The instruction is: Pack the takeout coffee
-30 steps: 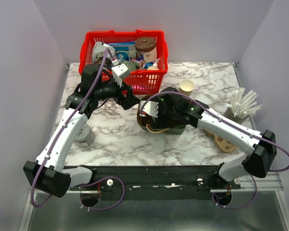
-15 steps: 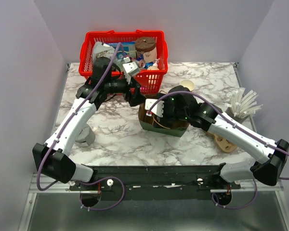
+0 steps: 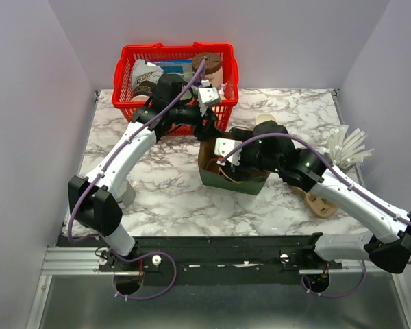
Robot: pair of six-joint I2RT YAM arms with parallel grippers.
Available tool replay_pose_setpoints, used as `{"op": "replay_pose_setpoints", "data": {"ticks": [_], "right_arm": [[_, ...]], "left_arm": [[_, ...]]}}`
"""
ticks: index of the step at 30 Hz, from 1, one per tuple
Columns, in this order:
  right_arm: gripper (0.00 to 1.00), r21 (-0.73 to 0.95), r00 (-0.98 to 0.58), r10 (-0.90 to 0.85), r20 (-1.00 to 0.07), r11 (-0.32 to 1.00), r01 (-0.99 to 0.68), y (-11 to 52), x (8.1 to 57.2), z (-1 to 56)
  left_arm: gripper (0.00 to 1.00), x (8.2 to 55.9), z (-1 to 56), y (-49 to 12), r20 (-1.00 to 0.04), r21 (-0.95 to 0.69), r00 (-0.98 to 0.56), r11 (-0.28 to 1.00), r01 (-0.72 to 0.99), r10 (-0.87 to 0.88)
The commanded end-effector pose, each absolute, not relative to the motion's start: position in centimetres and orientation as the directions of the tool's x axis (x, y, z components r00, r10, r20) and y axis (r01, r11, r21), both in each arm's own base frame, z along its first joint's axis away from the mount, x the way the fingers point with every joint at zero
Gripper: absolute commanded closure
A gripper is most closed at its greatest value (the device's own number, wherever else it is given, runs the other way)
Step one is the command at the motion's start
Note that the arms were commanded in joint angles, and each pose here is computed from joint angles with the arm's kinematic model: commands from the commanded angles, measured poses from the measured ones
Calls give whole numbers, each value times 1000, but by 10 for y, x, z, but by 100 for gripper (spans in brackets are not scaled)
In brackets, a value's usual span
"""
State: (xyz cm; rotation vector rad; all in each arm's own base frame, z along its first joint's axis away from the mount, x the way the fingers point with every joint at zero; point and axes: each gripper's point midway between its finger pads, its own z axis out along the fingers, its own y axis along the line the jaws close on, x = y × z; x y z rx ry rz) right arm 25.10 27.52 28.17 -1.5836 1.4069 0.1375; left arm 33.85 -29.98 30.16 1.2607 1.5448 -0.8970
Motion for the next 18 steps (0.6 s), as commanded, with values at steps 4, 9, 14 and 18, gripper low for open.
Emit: {"op": "replay_pose_setpoints", "data": {"ticks": [4, 9, 14, 18], "right_arm": [[2, -671, 389, -676, -626, 212, -711, 262, 259, 333], [2, -756, 411, -696, -588, 295, -584, 247, 276, 372], [2, -784, 395, -685, -612, 459, -418, 226, 302, 424], [2, -765, 374, -667, -644, 556, -325, 207, 321, 461]], "left_arm": [[70, 320, 299, -300, -929, 91, 56, 78, 993, 366], [100, 300, 297, -303, -926, 57, 36, 45, 997, 376], [100, 289, 310, -296, -931, 85, 45, 93, 992, 362], [100, 289, 321, -280, -921, 170, 89, 184, 968, 380]]}}
